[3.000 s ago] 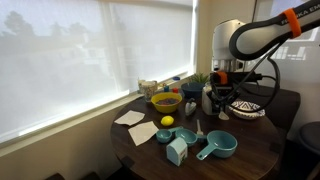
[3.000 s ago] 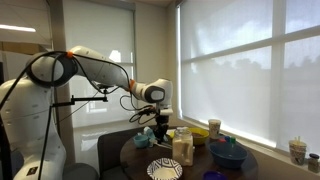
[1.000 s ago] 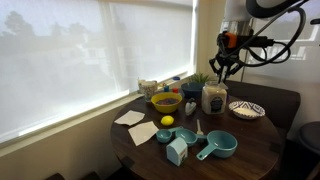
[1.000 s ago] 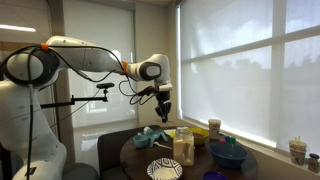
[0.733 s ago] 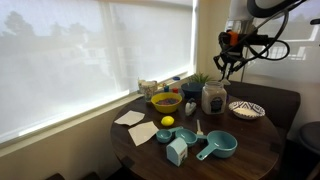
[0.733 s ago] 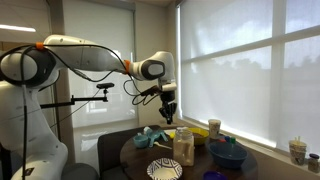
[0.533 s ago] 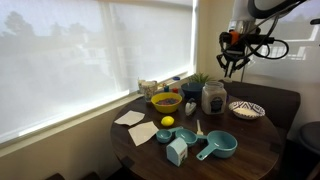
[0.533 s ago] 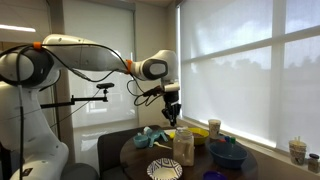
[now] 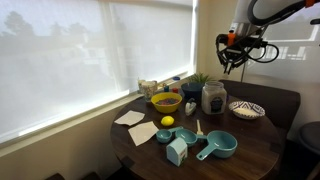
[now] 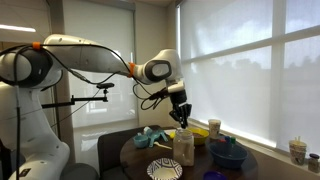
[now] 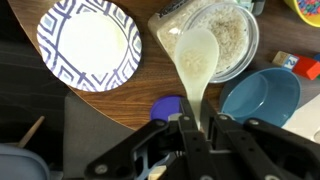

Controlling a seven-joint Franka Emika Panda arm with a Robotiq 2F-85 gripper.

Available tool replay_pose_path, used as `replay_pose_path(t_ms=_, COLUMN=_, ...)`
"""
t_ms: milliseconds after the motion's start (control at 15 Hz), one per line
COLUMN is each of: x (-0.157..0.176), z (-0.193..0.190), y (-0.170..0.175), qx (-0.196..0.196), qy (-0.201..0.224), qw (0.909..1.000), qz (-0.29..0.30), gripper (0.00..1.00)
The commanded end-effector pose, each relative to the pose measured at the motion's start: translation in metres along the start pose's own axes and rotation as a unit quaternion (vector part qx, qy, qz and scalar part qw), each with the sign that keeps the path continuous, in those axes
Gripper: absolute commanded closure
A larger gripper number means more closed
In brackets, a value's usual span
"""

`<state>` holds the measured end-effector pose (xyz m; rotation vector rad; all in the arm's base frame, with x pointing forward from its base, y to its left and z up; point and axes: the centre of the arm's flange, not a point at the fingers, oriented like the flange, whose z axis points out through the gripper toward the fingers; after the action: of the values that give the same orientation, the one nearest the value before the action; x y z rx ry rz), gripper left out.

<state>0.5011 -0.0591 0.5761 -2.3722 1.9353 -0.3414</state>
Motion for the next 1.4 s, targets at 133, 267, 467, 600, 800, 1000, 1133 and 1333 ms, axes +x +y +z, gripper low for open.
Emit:
replay_pose_path(t_ms=133, x=-0.012, z=0.017, y=-0.010, qx=0.017, qy=0.053, qw=0.9981, qz=0.026, gripper=0.96)
replay_pose_path(t_ms=267, x=-0.018, z=0.024, y=-0.014, qx=0.014, qy=0.072, qw=0.9970, qz=0.024, gripper=0.96)
replay_pose_path(t_ms=467, x=-0.029, z=0.032, y=-0.021, qx=0.013, qy=0.109, qw=0.9939, qz=0.013, gripper=0.96)
replay_pose_path(t_ms=600, x=-0.039, z=0.035, y=-0.025, qx=0.017, qy=0.132, qw=0.9910, qz=0.001, gripper=0.96)
replay_pose_path(t_ms=800, x=-0.057, z=0.034, y=-0.031, qx=0.020, qy=0.175, qw=0.9841, qz=-0.023, gripper=0.96)
replay_pose_path(t_ms=1000, x=-0.073, z=0.029, y=-0.034, qx=0.021, qy=0.221, qw=0.9739, qz=-0.045, gripper=0.96)
replay_pose_path(t_ms=1133, x=-0.084, z=0.028, y=-0.035, qx=0.019, qy=0.248, qw=0.9666, qz=-0.063, gripper=0.96)
replay_pose_path(t_ms=1333, x=-0.095, z=0.028, y=-0.035, qx=0.011, qy=0.291, qw=0.9532, qz=-0.082, gripper=0.96)
